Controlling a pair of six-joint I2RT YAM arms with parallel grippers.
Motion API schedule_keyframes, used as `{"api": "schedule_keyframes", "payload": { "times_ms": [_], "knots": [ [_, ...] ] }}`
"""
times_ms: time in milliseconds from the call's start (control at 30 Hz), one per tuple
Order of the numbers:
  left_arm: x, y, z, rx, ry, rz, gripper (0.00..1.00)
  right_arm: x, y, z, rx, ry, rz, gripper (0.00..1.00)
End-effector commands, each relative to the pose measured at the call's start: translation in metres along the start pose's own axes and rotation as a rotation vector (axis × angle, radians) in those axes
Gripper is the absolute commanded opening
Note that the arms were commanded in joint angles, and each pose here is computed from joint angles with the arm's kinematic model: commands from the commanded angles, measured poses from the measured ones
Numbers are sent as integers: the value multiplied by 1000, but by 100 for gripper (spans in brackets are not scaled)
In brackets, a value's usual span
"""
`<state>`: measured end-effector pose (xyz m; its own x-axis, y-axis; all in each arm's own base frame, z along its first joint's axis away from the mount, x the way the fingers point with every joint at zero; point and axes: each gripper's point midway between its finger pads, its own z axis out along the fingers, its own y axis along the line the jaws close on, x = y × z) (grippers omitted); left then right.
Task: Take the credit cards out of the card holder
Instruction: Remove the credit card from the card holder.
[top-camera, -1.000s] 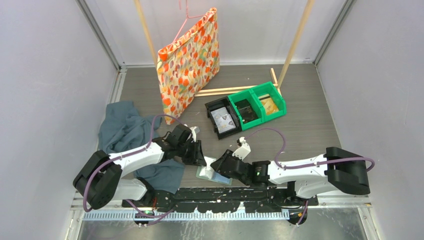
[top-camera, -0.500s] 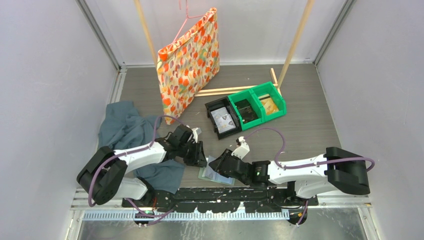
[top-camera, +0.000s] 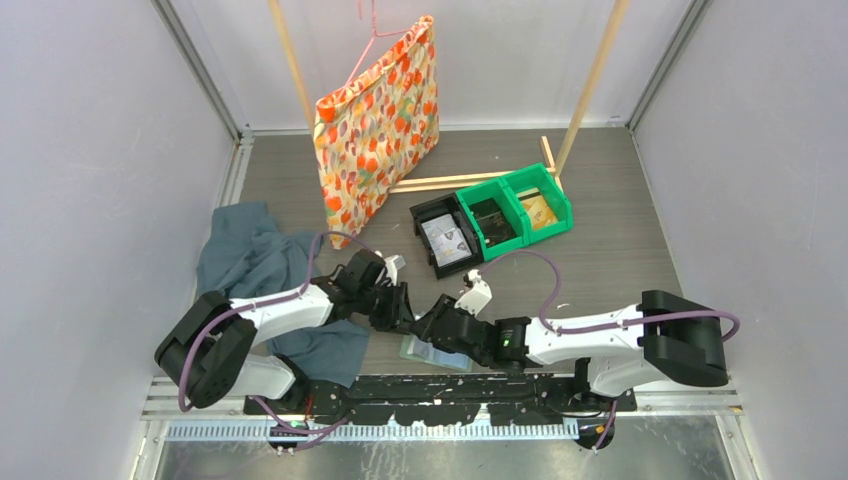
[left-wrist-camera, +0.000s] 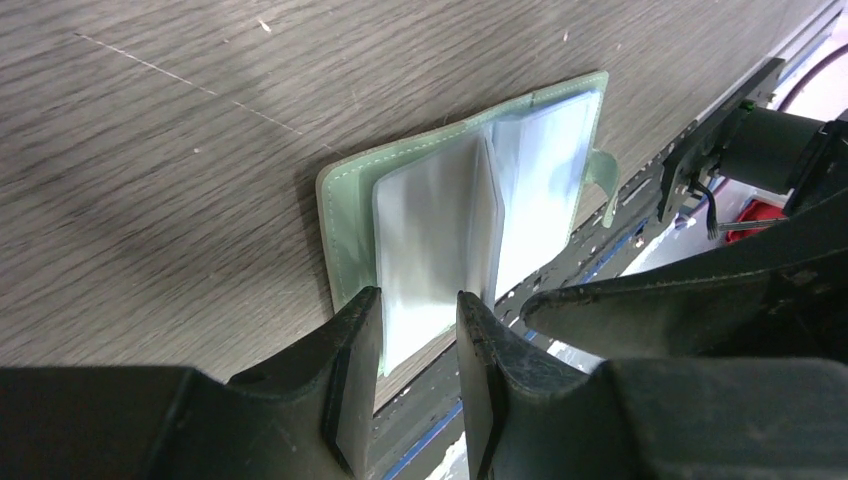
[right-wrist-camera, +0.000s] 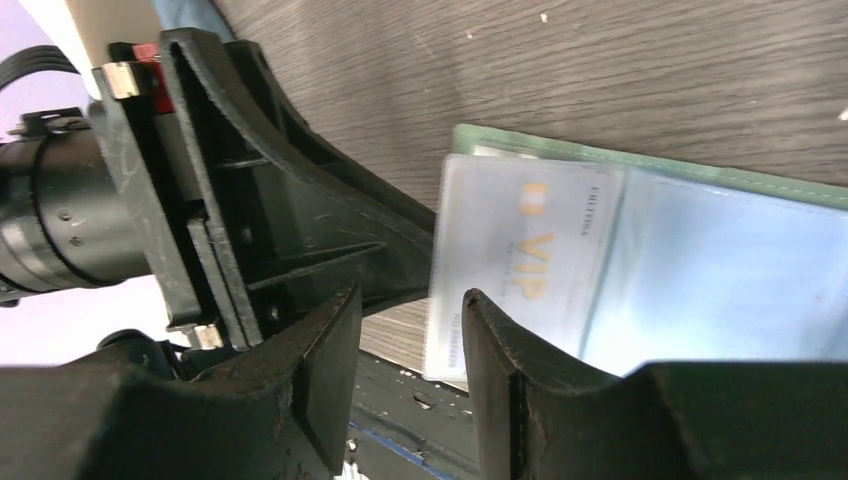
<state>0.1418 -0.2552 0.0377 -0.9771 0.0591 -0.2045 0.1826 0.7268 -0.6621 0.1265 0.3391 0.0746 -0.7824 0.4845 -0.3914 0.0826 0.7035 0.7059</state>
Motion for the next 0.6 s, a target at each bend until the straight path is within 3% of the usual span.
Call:
{"api": "schedule_keyframes", "payload": {
  "times_ms": [0,567],
  "knots": [
    [-4,-19,-2,94,-16,24,35,-6,19,-1,-28,-21,-13,47],
    [-4,-23,-3,122,-18,28,35,-8,-6,-2,115,-24,-96,48]
  ]
}}
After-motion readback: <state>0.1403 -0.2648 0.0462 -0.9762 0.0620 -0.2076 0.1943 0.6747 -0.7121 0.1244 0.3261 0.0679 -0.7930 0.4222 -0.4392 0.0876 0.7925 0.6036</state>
